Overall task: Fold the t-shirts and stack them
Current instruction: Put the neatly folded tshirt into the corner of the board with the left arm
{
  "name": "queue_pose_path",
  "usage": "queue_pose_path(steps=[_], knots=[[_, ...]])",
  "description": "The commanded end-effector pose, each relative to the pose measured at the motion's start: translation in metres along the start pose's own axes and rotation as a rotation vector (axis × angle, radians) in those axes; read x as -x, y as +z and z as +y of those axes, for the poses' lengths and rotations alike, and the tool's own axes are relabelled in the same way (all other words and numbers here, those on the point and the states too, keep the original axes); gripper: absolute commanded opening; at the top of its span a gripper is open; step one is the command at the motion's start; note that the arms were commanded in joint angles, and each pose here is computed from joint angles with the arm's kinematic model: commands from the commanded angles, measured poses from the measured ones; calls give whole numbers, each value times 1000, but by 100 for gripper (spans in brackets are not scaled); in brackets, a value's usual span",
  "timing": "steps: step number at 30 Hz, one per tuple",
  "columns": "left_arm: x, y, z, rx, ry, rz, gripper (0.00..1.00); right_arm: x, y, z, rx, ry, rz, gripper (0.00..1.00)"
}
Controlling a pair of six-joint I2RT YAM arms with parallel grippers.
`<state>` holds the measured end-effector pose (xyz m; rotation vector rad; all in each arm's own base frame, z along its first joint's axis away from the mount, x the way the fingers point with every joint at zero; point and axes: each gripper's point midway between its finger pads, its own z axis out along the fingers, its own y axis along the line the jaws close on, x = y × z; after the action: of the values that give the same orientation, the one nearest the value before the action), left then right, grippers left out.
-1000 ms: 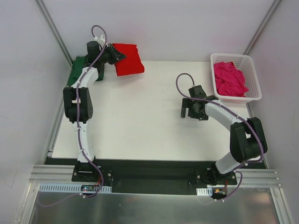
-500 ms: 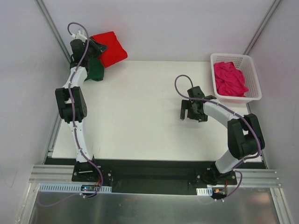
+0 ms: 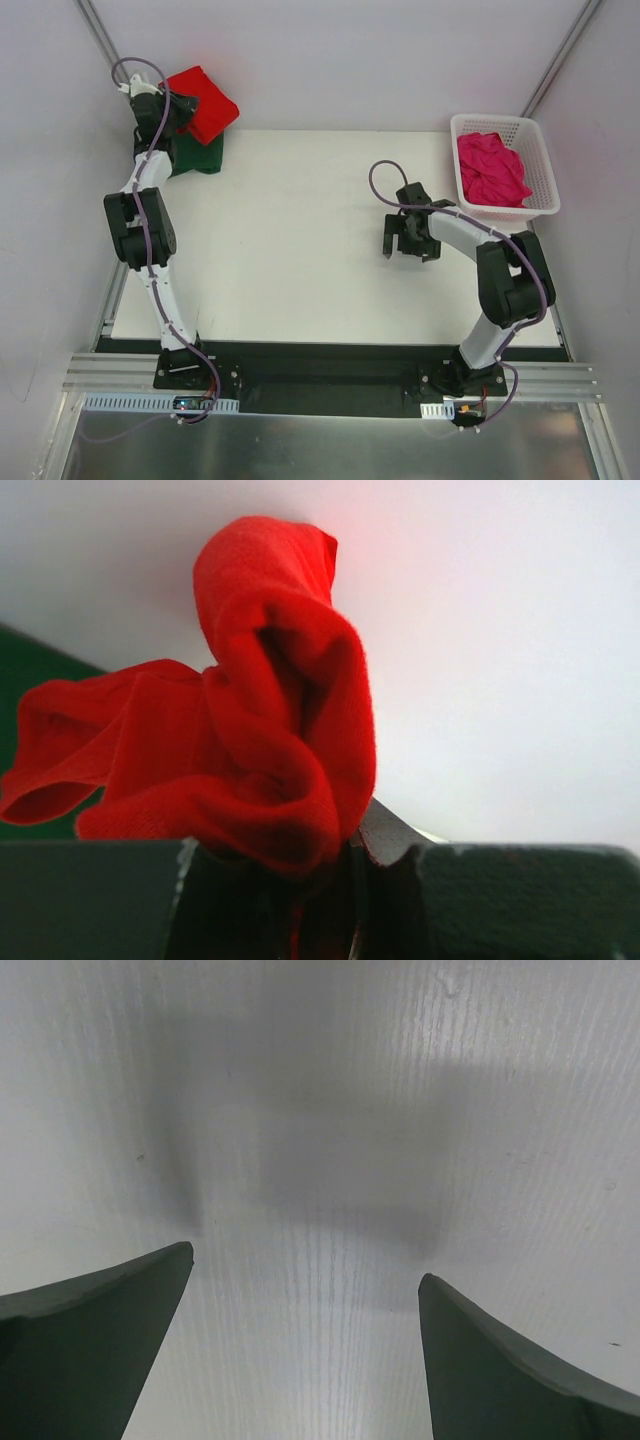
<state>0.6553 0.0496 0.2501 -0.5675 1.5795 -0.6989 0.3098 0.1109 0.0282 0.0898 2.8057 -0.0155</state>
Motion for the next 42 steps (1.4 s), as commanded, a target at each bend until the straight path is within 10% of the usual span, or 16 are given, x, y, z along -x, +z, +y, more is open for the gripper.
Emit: queue_pose_path(steps=[1,42], knots=[[99,-37,-65,-106,119,-269,0,4,-3,7,20,-12,15,100],[25,-5,109,94,-250,-337,0,26,-38,10,25,-11,-2,96]])
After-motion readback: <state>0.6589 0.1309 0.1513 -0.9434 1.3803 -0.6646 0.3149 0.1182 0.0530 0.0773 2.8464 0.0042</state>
